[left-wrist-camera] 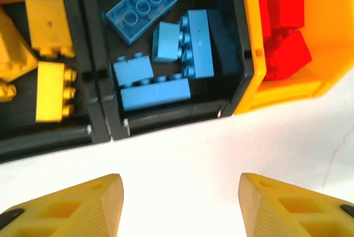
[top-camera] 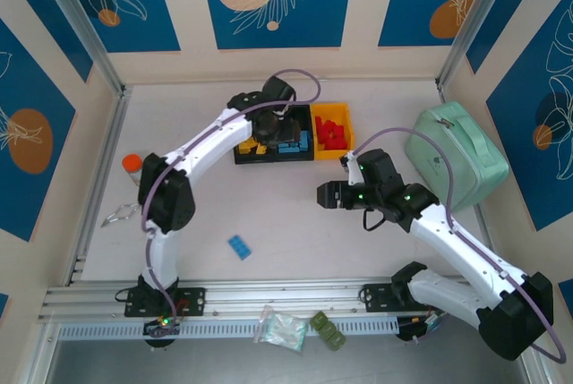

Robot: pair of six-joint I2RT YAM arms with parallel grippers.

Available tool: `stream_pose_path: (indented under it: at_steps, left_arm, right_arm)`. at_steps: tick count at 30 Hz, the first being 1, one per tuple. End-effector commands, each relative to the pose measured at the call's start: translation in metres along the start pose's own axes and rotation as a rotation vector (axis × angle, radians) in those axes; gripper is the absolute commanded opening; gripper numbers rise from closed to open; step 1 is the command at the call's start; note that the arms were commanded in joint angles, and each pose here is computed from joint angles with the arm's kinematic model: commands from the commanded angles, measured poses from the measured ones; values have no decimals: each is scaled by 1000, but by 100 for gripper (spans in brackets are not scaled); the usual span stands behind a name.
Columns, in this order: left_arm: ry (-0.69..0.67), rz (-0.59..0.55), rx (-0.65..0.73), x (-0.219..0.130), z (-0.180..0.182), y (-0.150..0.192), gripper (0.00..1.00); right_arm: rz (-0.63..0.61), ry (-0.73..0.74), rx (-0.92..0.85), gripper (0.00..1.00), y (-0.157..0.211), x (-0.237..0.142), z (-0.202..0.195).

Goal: Sort the legos into containers by color
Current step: Place the lego in the container, then pick up the lego from the middle-left of the table.

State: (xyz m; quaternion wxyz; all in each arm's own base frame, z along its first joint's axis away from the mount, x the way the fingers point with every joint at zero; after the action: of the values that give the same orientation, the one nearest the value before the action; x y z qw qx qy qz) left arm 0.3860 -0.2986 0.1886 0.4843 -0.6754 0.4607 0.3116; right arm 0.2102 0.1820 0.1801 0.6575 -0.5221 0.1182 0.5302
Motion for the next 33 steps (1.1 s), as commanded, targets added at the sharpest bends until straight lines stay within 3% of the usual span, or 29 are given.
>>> stream_pose_path:
  at_steps: [1,7,16,25,33]
  left_arm:
    - [50,-2,-1,-20,6,17,57]
    - [13,48,-66,-34,59,74,58]
    - [-89,164,-220,-51,125,168,62]
    - [-156,303,-321,-42,141,245,69]
    - [-176,350,-364,-28,146,267,71]
  right_arm:
    - [11,-78,-79,72,-6,0,25]
    - [85,-129,-175,71,6,18,54]
    - [119,-130,-178,72,16,30,60]
    - [132,-102,-149,71,31,23,49]
    - [196,-121,-139,71,60,24,45]
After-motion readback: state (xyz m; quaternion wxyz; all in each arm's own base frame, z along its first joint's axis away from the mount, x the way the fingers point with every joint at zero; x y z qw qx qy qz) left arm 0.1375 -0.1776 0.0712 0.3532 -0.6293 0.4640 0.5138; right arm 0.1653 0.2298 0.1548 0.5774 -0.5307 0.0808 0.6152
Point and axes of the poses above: each hand's point on the last joint's axis, 136 mm out from that joint toward the fingers, its own x axis out along the fingers, its own z axis along the line the jaws close on, y = z × x, the point moved 2 cm from there along -x, back along the fingers, and after that the axes turned 6 degrees about -x, right-handed, at the moved point
